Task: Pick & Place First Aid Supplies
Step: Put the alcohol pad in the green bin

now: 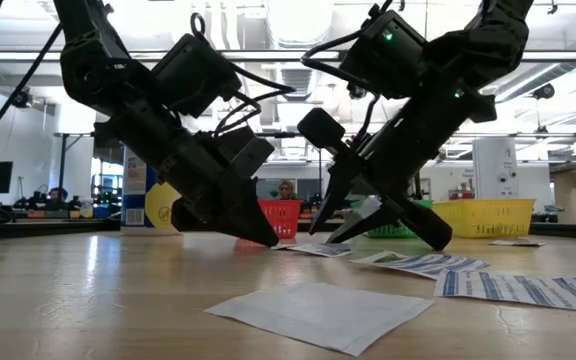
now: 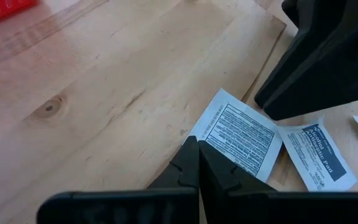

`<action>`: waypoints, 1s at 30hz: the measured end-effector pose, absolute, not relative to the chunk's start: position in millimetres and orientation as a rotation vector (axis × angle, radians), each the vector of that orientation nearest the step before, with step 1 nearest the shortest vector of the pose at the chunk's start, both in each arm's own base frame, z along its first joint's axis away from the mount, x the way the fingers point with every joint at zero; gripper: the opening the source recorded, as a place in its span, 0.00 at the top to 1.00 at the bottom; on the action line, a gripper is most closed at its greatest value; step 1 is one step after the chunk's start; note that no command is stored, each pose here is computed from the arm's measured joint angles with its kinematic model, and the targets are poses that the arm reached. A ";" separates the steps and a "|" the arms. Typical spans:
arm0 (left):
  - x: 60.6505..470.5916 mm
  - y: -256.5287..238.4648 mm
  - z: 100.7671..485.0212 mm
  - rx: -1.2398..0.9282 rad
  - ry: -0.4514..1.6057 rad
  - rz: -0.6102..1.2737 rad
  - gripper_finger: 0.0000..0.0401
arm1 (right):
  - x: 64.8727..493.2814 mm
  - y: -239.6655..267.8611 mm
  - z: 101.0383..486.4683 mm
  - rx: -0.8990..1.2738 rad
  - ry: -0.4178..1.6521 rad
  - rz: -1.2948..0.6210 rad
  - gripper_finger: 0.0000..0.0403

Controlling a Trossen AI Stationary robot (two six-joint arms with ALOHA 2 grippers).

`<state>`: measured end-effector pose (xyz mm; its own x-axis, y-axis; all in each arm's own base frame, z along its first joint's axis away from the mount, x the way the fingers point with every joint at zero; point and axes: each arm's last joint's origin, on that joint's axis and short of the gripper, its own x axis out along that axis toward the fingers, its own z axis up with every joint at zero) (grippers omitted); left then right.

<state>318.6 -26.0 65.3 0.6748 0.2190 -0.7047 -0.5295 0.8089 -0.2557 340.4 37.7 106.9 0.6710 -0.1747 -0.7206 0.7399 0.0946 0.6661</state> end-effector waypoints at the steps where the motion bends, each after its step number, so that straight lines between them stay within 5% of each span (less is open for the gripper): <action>1: 318.6 -26.2 65.3 -0.468 0.713 0.440 1.00 | 341.5 38.0 103.9 1.311 0.535 -0.730 0.76; 8: 318.5 -27.1 65.3 -0.457 0.714 0.434 1.00 | 363.5 41.6 86.8 1.304 0.597 -0.712 0.76; 18: 318.1 -27.3 65.0 -0.451 0.717 0.431 1.00 | 368.1 39.4 110.1 1.181 0.587 -0.684 0.77; 30: 319.5 -27.8 66.5 -0.407 0.696 0.416 1.00 | 368.8 35.2 110.1 1.149 0.593 -0.663 0.90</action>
